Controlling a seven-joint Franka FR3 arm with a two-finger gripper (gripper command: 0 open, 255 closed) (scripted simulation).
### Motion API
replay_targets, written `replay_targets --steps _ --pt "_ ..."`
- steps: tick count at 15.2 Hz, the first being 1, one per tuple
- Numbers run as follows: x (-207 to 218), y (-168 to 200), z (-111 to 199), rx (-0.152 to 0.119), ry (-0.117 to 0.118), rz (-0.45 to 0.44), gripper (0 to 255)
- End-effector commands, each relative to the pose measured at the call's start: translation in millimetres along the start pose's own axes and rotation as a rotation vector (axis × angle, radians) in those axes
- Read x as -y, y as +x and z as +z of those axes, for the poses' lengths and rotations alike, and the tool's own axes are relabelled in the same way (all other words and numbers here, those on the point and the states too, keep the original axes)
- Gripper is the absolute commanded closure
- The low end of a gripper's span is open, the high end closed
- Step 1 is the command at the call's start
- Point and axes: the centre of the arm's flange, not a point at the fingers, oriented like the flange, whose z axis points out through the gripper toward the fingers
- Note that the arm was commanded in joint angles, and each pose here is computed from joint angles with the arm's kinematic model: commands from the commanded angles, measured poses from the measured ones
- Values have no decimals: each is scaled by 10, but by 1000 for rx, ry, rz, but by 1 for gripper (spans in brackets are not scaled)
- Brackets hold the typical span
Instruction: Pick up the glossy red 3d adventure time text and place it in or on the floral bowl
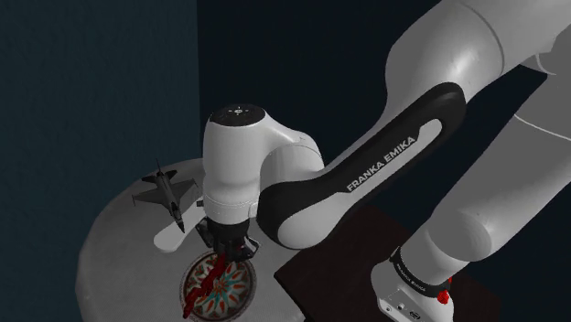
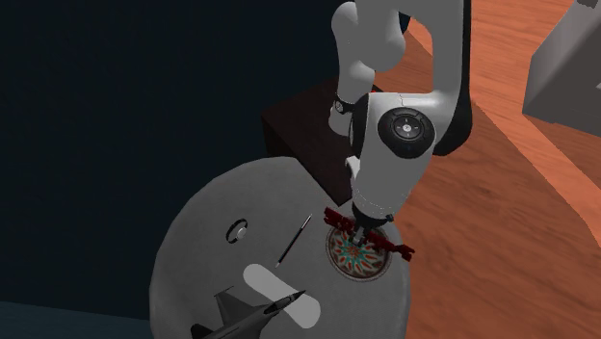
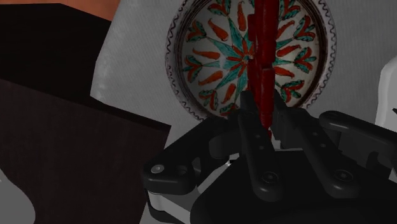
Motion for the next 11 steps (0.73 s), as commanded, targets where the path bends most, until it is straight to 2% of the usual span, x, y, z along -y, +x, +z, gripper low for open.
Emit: replay_targets --steps 1,5,11 --pt "2 -5 118 0 1 -1 255" --pt "4 2 311 0 1 -1 255" --pt "4 2 311 0 1 -1 255"
